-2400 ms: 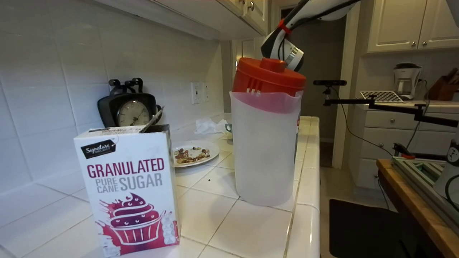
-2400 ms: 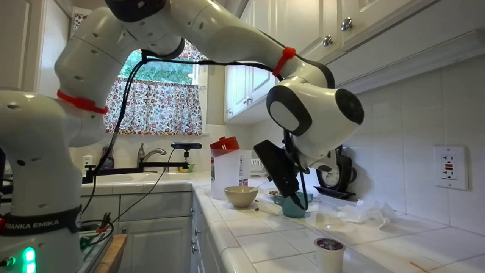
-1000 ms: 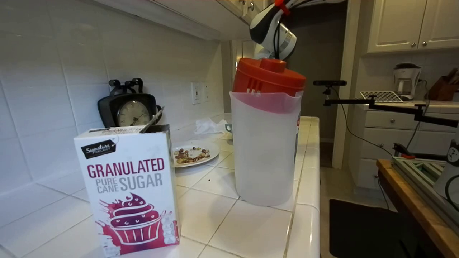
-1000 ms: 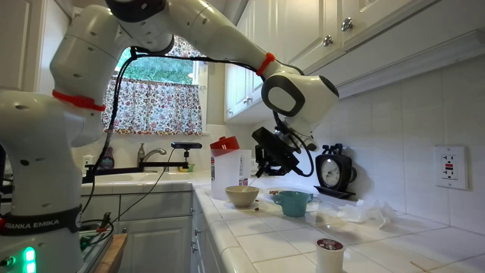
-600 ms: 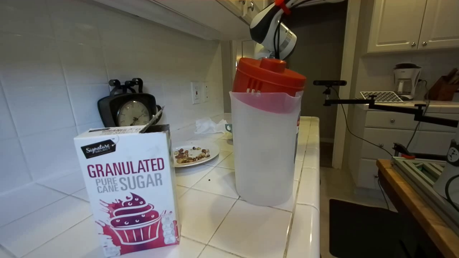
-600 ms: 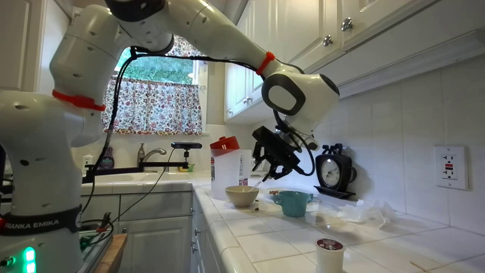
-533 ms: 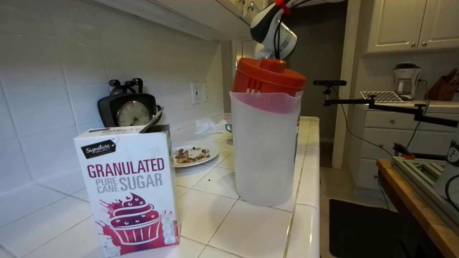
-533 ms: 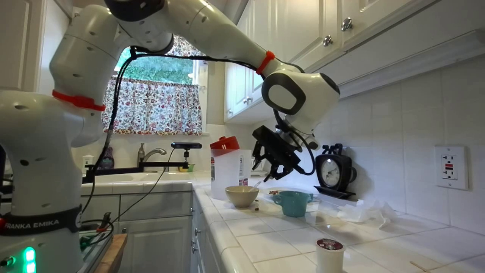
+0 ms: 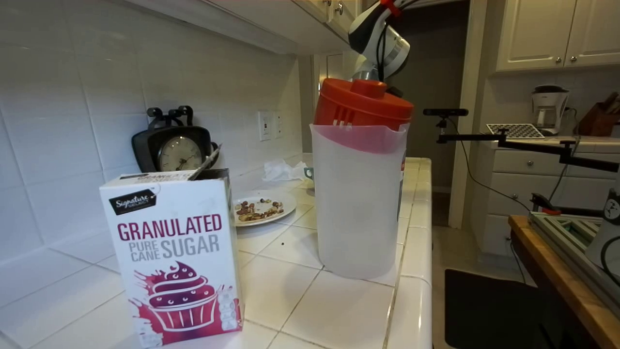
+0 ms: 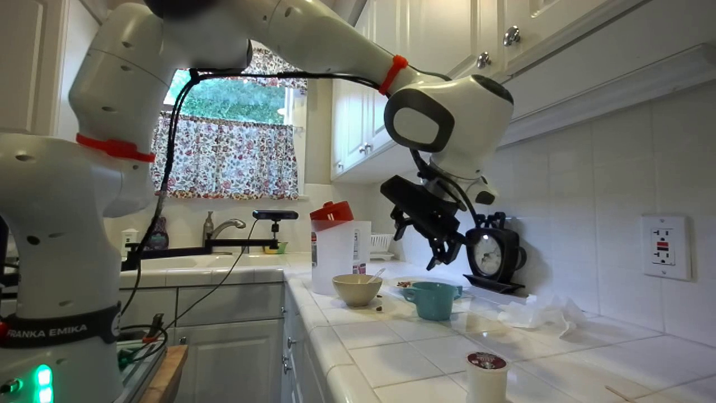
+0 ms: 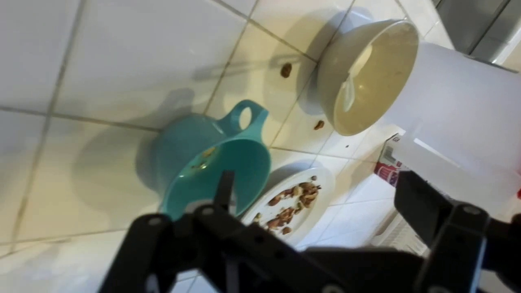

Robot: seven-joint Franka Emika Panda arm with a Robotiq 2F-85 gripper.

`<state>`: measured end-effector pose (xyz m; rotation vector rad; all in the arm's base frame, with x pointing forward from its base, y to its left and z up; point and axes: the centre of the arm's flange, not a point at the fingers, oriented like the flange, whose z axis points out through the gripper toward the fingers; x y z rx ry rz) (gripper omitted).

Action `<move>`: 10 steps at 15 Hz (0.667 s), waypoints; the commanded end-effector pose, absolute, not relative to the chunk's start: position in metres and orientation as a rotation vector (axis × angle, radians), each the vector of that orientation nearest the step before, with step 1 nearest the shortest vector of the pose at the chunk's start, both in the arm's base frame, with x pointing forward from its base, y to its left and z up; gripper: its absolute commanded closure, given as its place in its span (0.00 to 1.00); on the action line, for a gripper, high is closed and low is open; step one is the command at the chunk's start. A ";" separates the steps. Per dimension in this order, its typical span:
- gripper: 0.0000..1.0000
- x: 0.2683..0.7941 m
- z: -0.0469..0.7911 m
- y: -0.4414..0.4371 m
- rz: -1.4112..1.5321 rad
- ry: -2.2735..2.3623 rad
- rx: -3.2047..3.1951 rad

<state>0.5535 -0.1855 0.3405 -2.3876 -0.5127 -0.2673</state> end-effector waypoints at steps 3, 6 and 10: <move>0.00 0.526 0.365 -0.181 -0.204 -0.491 -2.659; 0.00 0.511 0.382 -0.163 -0.081 -0.492 -2.733; 0.00 0.496 0.400 -0.126 -0.021 -0.369 -2.800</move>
